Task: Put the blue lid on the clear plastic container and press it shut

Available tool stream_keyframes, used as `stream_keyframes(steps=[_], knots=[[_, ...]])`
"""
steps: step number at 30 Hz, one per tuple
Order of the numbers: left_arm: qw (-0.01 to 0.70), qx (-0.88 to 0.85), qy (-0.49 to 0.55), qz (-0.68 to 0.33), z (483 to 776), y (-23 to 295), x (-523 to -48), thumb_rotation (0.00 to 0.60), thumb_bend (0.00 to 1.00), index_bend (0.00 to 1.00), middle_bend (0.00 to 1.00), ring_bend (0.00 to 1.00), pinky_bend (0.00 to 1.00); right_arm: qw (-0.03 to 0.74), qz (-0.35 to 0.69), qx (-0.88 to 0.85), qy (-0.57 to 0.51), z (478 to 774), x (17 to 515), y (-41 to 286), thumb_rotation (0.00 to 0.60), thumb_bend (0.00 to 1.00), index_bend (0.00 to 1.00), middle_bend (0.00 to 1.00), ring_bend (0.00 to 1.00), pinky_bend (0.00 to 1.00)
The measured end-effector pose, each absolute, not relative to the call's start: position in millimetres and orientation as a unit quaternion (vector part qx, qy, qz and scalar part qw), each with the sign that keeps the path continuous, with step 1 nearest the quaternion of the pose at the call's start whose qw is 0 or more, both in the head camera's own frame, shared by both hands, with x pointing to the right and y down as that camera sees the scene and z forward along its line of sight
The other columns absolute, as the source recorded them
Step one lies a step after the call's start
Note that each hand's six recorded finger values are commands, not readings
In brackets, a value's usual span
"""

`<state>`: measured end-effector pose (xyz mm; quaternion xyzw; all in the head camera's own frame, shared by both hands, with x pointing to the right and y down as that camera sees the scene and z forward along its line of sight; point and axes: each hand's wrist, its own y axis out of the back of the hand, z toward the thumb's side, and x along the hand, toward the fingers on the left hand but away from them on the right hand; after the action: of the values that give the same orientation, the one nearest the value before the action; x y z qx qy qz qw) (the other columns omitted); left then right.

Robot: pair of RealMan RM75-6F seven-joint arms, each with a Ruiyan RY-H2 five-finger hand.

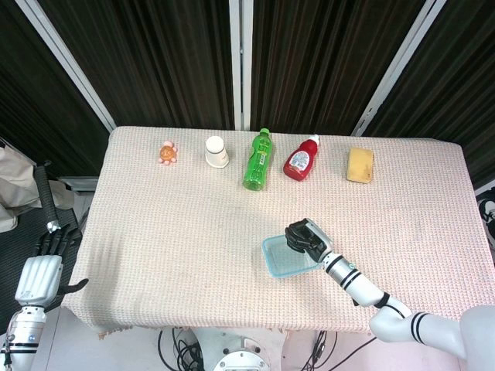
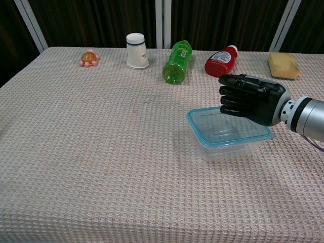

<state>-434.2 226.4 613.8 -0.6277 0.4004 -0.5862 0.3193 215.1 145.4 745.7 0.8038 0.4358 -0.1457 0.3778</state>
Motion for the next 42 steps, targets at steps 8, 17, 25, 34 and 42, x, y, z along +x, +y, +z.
stream_keyframes(steps=[8, 17, 25, 34, 42], knots=[[0.319, -0.628, 0.401, -0.586, 614, 227, -435, 0.6, 0.06, 0.08, 0.0, 0.0, 0.0, 0.369, -0.123, 0.812, 0.435, 737, 215, 142, 0.6, 0.84, 1.0, 1.0, 1.0, 1.0], [0.322, -0.629, 0.4, -0.583, 614, 226, -432, 0.6, 0.06, 0.08, 0.0, 0.0, 0.0, 0.268, -0.13, 0.869, 0.396, 710, 198, 141, 0.6, 0.84, 1.0, 1.0, 1.0, 1.0], [0.319, -0.626, 0.402, -0.586, 613, 228, -434, 0.6, 0.06, 0.08, 0.0, 0.0, 0.0, 0.252, -0.149, 0.89, 0.35, 713, 155, 148, 0.6, 0.84, 1.0, 1.0, 1.0, 1.0], [0.318, -0.627, 0.403, -0.586, 614, 228, -434, 0.6, 0.06, 0.08, 0.0, 0.0, 0.0, 0.245, -0.177, 0.895, 0.329, 733, 132, 160, 0.6, 0.84, 1.0, 1.0, 1.0, 1.0], [0.316, -0.626, 0.405, -0.587, 614, 230, -436, 0.6, 0.06, 0.08, 0.0, 0.0, 0.0, 0.24, -0.199, 0.894, 0.321, 747, 129, 170, 0.6, 0.84, 1.0, 1.0, 1.0, 1.0]])
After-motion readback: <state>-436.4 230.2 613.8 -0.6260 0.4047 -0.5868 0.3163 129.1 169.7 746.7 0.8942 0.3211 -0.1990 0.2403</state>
